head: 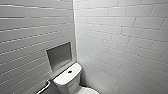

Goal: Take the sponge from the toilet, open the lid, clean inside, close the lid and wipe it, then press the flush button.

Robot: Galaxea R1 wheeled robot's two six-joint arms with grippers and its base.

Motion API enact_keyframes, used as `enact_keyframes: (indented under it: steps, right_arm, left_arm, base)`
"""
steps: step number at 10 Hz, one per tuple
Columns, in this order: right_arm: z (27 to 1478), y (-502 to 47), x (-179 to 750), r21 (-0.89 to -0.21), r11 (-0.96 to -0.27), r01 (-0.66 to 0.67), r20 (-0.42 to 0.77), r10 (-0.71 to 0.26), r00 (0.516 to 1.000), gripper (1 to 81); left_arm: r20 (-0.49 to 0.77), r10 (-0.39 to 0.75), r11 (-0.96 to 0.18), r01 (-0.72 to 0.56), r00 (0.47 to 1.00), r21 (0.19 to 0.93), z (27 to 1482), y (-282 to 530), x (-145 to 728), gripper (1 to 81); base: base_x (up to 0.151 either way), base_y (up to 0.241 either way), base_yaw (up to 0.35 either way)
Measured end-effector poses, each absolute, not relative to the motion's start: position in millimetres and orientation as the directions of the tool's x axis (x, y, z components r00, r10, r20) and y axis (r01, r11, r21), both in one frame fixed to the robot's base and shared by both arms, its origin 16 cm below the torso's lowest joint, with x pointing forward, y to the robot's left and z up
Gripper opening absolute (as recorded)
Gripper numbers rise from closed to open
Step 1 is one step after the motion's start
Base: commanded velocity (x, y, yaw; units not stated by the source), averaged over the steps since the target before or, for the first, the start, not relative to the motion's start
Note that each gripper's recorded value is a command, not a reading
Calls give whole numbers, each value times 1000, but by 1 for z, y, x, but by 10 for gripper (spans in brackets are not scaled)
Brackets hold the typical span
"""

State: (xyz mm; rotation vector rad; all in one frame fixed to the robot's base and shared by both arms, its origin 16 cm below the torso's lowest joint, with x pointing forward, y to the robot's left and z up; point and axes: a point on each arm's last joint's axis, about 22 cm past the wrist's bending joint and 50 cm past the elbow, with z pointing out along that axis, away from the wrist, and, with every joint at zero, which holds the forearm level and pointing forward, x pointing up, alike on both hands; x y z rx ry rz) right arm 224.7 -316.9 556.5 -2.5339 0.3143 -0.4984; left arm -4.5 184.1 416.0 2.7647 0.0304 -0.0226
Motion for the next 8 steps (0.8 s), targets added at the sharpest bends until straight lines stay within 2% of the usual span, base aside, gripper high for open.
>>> enact_keyframes:
  steps: [2, 5, 8]
  right_arm:
    - [563, -319, 275, -554, -826, -103, 336, -335, 881, 811]
    - [536, -341, 292, -522, -838, -159, 304, -357, 884, 811]
    - [513, -324, 325, -546, -817, -187, 272, -383, 883, 811]
  left_arm:
    - [-8, 18, -940, 20, 1000, 340, 406, 189, 9, 811]
    - [-62, 17, -936, 38, 998, 350, 398, 173, -2, 811]
    - [-121, 18, -938, 59, 992, 342, 387, 177, -12, 811]
  base:
    - [0, 0, 0]
    - [0, 0, 0]
    - [0, 0, 0]
